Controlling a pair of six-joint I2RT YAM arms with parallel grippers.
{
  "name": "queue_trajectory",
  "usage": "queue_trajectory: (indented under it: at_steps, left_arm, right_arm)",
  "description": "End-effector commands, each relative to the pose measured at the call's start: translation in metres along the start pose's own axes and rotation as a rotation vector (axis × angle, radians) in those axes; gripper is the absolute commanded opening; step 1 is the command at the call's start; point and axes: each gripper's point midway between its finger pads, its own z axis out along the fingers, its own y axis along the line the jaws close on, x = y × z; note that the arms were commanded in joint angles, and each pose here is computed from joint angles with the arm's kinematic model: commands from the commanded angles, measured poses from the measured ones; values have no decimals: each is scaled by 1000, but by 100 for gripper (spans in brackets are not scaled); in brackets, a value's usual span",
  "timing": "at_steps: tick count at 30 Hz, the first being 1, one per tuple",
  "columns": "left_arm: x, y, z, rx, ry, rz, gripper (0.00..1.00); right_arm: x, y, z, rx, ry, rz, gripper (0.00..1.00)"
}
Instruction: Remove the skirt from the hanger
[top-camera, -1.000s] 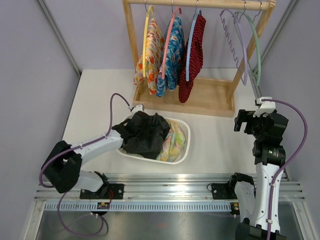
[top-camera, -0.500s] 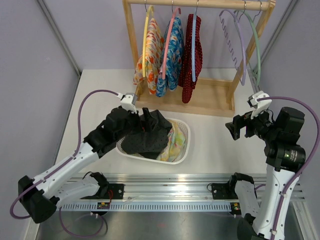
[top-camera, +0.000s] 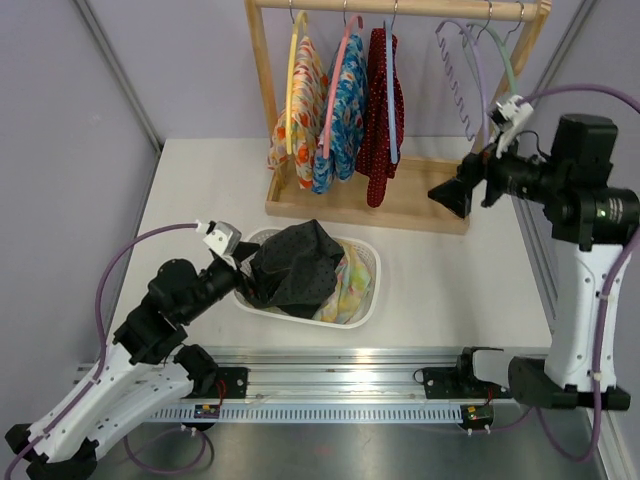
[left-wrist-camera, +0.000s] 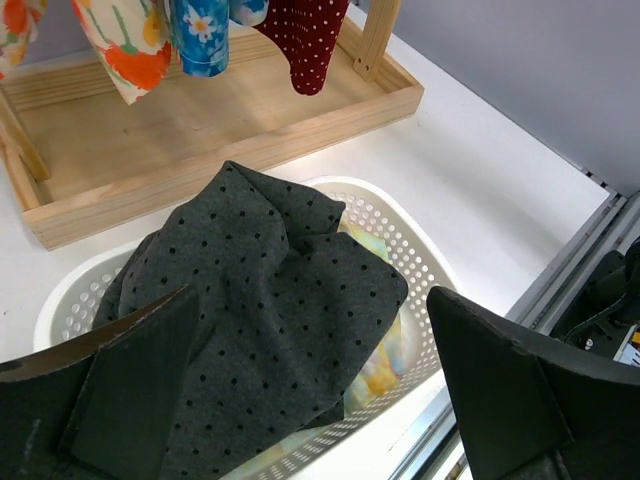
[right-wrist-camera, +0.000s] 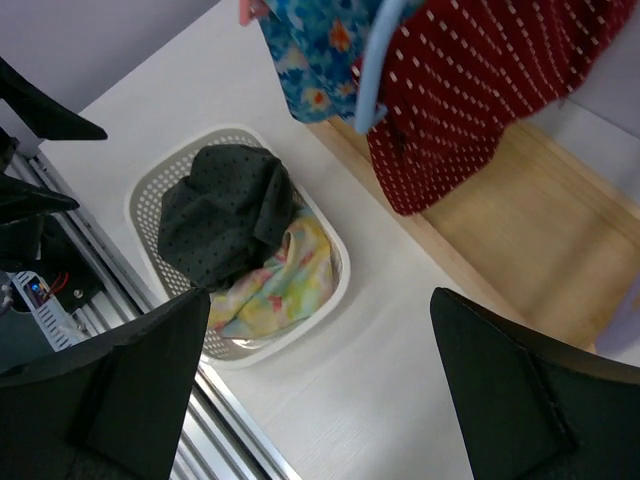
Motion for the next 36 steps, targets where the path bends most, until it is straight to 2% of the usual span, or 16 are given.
queue_trajectory:
  at_steps: [1,3,5,6,8,11,12,14,16,19,20,21,29,31,33,36]
  left_arm:
    - [5,3,-6,-16,-16,-39,99]
    - [9,7,-12,-44,-9,-55,99]
    - [8,9,-17,-66,-9,-72,99]
    - [12,10,-20,-70,5,-81,99]
    - [14,17,-23,-117,2,-108,99]
    - [21,20,-26,-134,0,-144,99]
    - [20,20,-27,-137,-13,-152,99]
    - [23,22,-27,-148,-17,-170,99]
    - [23,22,-27,-150,-21,-179,99]
    - [23,22,-27,-151,-22,-182,99]
    - [23,22,-27,-152,-21,-182,99]
    - [23,22,-27,-151,-17,-182,99]
    - [26,18,-26,-132,-6,-192,99]
    - [27,18,-27,-130,-4,-194,99]
    - [26,17,-28,-126,-11,-200,99]
    - [26,14,-29,-111,-17,-215,99]
  right_arm:
    - [-37,-3,33,22,-16,8,100]
    - [-46,-15,66,45,4,4,100]
    - [-76,-9,79,62,-61,-37,100]
    - [-78,-30,96,160,-51,-20,100]
    - [-108,-31,104,224,-134,-26,99]
    - [-134,-45,126,411,-233,5,99]
    - [-135,-52,132,529,-245,5,99]
    - [-147,-66,130,658,-305,1,100]
    - [-148,-70,139,699,-316,-6,99]
    - [-152,-74,144,724,-338,-1,90]
    - [-153,-76,145,728,-342,3,83]
    - [-151,-76,148,726,-336,2,80]
    - [-137,-74,173,672,-285,14,70]
    - [-135,-76,179,677,-276,11,62]
    - [-135,-81,181,698,-276,8,59]
    - [-137,-85,178,717,-277,-5,40]
